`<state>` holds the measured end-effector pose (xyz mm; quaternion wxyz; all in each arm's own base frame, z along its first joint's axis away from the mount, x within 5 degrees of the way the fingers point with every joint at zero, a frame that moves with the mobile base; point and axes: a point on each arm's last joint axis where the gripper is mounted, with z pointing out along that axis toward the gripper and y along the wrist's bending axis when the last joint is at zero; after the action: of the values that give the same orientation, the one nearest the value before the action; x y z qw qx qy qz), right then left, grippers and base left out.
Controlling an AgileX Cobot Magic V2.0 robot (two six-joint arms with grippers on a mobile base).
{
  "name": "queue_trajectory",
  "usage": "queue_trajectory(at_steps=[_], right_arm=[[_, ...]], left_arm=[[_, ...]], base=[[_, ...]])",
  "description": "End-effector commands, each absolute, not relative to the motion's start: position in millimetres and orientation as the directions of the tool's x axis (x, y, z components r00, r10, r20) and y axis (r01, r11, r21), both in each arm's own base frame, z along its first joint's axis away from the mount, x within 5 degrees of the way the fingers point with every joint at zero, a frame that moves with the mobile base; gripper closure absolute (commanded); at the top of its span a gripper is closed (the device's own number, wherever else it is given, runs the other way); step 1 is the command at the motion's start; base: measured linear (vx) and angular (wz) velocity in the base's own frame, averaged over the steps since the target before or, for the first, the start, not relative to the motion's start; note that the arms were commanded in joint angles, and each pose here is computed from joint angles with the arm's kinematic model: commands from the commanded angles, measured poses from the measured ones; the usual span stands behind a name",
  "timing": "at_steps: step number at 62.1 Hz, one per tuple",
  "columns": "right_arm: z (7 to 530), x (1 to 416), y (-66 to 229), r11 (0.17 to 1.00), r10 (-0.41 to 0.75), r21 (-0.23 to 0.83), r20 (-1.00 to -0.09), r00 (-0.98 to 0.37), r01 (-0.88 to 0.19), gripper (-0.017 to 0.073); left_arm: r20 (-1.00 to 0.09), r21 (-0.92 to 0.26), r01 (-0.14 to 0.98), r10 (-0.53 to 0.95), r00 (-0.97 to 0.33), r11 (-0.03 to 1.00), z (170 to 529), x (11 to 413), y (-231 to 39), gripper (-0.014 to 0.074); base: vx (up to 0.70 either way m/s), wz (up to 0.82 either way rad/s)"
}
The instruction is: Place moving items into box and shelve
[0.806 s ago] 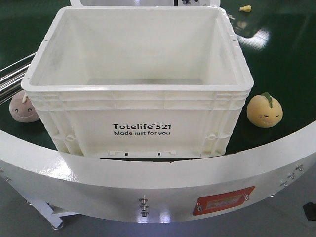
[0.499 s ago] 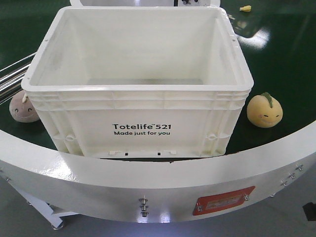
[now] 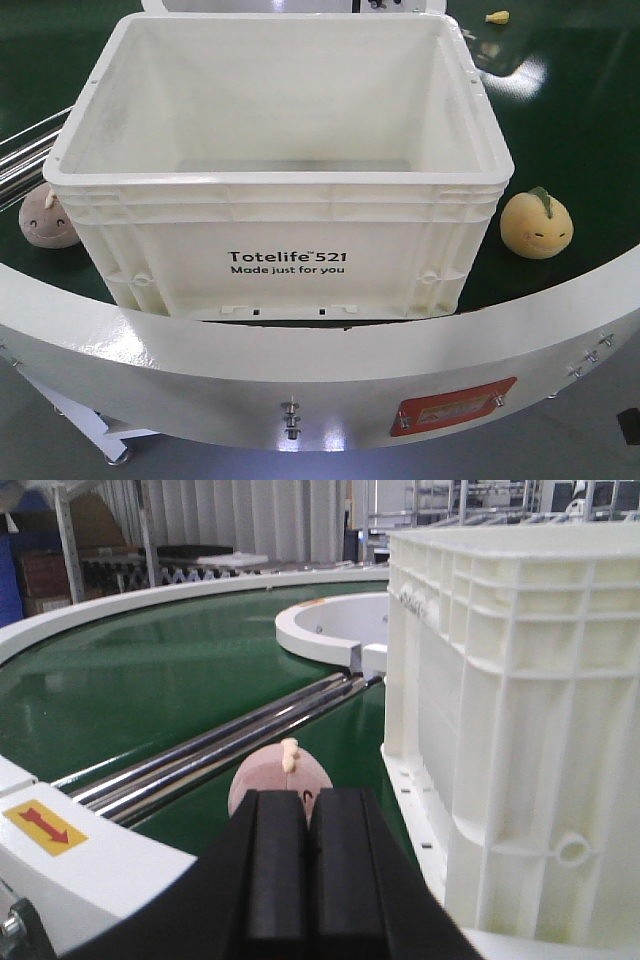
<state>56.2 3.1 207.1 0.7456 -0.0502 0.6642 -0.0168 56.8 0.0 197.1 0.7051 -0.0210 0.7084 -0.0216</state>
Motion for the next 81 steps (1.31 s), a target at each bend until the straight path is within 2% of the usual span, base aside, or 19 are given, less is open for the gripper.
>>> queue_trajectory(at_steps=[1,14,22,27,34,42,50,57,64,73,79,81], right_arm=[[234,50,4,0.993,-0.100,-0.113,-0.951,0.293,-0.030,0.0568],[304,32,2,0.994,-0.093,-0.108,-0.900,0.425,-0.010,0.0568],[340,31,2,0.994,-0.094,-0.107,-0.903,0.418,-0.007,0.0568],[357,37,2,0.994,-0.097,-0.107,-0.926,0.366,-0.008,0.0568],[364,55,2,0.994,-0.104,-0.110,-0.970,0.222,-0.016,0.0568],[349,79,2,0.994,-0.107,-0.107,-0.994,-0.003,-0.032,0.0568],[325,95,2,0.993,-0.113,-0.104,-0.958,-0.262,-0.048,0.0568],[309,105,2,0.993,-0.117,-0.102,-0.903,-0.413,-0.058,0.0568],[301,111,2,0.993,-0.120,-0.102,-0.868,-0.481,-0.064,0.0568],[300,114,2,0.996,-0.085,-0.070,-0.865,-0.495,-0.048,0.0552],[300,114,2,0.996,-0.085,-0.070,-0.864,-0.496,-0.048,0.0474],[300,114,2,0.996,-0.085,-0.070,-0.864,-0.496,-0.048,0.0435]], left_arm=[[-0.981,-0.071,0.021,-0.074,0.178,0.997,229,51,0,0.0600],[-0.915,-0.057,0.032,-0.065,0.398,0.998,305,25,0,0.0600],[-0.908,-0.054,0.030,-0.061,0.414,0.998,337,18,0,0.0600],[-0.932,-0.056,0.025,-0.061,0.358,0.998,355,24,0,0.0600],[-0.971,-0.059,0.015,-0.060,0.229,0.998,368,39,0,0.0600],[-0.998,-0.060,-0.003,-0.060,-0.001,0.998,360,65,0,0.0600],[-0.980,-0.056,-0.017,-0.059,-0.191,0.998,343,80,1,0.0600],[-0.943,-0.056,-0.028,-0.062,-0.327,0.998,331,87,1,0.0600],[-0.930,-0.055,-0.030,-0.062,-0.361,0.998,328,86,1,0.0600],[-0.931,-0.056,-0.031,-0.063,-0.359,0.998,328,86,1,0.0592],[-0.924,-0.055,-0.032,-0.063,-0.377,0.998,326,86,1,0.0536],[-0.922,-0.055,-0.033,-0.063,-0.382,0.998,326,85,1,0.0494]], base=[[0.00,0.00],[0.00,0.00],[0.00,0.00],[0.00,0.00],[0.00,0.00],[0.00,0.00],[0.00,0.00],[0.00,0.00],[0.00,0.00],[0.00,0.00],[0.00,0.00],[0.00,0.00]])
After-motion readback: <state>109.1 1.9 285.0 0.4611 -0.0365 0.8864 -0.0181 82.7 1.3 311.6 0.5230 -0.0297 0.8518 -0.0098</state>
